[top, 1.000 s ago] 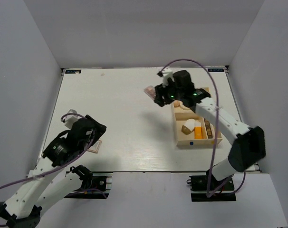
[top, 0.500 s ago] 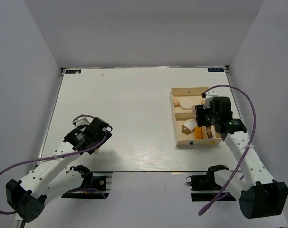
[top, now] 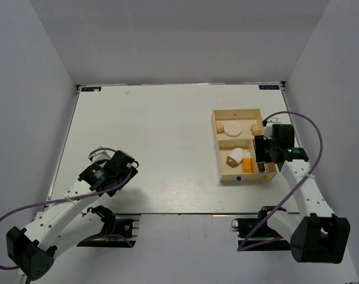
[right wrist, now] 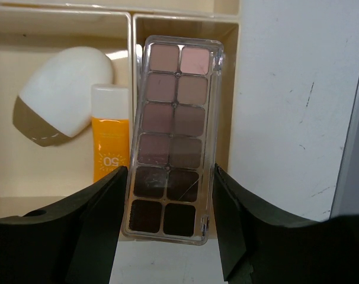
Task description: Organize the makeup
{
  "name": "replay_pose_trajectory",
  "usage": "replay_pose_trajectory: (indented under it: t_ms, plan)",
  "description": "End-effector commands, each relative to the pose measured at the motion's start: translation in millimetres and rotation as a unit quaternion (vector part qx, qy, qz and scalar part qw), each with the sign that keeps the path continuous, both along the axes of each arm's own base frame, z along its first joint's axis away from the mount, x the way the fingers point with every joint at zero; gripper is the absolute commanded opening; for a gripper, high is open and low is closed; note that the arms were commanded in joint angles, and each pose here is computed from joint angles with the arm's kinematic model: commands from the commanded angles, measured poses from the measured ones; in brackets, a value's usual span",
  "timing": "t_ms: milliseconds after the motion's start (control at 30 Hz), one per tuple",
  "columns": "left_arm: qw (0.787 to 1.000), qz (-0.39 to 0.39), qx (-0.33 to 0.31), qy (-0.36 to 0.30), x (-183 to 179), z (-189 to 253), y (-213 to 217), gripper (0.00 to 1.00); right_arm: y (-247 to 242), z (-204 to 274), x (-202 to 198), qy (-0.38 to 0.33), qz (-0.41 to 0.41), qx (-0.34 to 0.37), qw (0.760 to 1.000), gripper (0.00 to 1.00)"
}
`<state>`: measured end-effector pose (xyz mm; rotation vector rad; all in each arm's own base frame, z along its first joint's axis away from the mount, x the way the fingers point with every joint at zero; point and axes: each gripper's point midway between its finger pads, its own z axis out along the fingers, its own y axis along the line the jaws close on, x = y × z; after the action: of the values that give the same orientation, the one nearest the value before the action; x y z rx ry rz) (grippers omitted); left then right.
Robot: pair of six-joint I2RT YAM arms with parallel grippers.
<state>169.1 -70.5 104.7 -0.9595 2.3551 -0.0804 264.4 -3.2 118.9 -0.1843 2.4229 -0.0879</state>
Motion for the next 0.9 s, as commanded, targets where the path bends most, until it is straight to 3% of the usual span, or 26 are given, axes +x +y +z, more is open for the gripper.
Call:
replay_pose_trajectory:
  t_ms: [0, 333, 433, 467, 533, 567, 867]
  plan:
    - [1.000, 0.017, 0.004, -0.006, -1.6, 0.0, 7.1, 0.96, -3.0, -0.2, 8.5, 0.002, 0.003, 0.000, 1.000, 0.00]
    - [1.000, 0.019, -0.003, -0.008, -2.5, -2.8, 6.4, 0.96, -16.8, -14.9, 11.1, 0.041, -0.004, 0.017, 0.999, 0.00]
    - [1.000, 0.019, -0.002, -0.008, -1.6, -3.7, 5.8, 0.96, -11.5, -15.1, 10.6, 0.043, 0.015, 0.031, 0.998, 0.21]
    - [1.000, 0.019, -0.002, -0.008, -1.2, -3.3, 5.4, 0.96, -10.9, -14.6, 10.1, 0.043, 0.019, 0.033, 0.998, 0.34]
    - [1.000, 0.019, -0.001, -0.006, -0.4, -3.6, 4.9, 0.96, -10.5, -10.4, 10.7, 0.039, 0.024, 0.035, 0.998, 0.44]
    - [1.000, 0.019, 0.000, -0.005, 0.0, -3.5, 4.6, 0.96, -9.0, -9.1, 10.3, 0.038, 0.029, 0.039, 0.998, 0.53]
    - [1.000, 0.015, 0.010, 0.006, 6.1, -3.1, 0.3, 0.98, -6.8, -0.4, 11.3, 0.026, 0.038, 0.047, 0.998, 0.74]
